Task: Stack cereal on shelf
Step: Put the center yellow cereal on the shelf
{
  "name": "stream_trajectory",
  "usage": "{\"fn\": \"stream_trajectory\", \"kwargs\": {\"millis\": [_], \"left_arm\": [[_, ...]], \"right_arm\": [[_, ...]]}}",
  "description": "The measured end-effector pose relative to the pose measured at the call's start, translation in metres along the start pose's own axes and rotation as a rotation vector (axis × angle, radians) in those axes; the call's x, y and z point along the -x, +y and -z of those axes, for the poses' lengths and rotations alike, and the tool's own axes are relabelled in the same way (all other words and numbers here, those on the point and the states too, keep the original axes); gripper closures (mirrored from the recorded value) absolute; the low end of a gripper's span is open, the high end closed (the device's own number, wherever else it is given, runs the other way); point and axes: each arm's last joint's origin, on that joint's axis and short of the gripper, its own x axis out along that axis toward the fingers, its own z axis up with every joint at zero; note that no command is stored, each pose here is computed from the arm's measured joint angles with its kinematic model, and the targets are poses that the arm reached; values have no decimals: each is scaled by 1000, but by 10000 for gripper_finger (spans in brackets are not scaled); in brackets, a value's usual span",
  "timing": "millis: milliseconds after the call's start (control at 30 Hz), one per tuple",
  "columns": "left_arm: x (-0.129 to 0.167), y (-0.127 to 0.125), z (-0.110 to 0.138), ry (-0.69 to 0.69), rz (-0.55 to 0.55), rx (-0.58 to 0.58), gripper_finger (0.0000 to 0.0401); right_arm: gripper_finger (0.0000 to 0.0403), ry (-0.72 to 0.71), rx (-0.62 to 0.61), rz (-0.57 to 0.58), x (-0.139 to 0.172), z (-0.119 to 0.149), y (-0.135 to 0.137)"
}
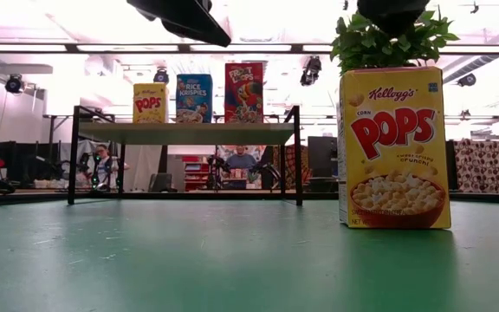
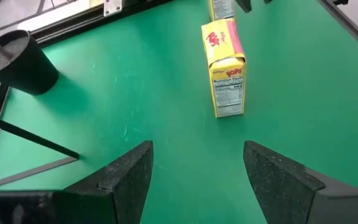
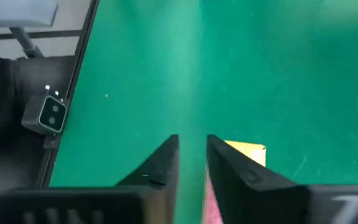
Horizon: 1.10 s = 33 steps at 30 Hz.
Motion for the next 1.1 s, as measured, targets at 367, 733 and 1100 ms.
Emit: {"fn": "stream_trajectory", "kwargs": {"millis": [367,733,1100], "left_arm": [[0,0,-3,-29,-2,11,168],[-1,0,-3,-27,-3,6,168],[-1,1,-5,-50,-5,12,168]], "right_arm": [[138,152,32,153,-1,19,-10],[101,185,-68,165,-6,32,-12],[112,196,-110,138,-13,44,-13]]}}
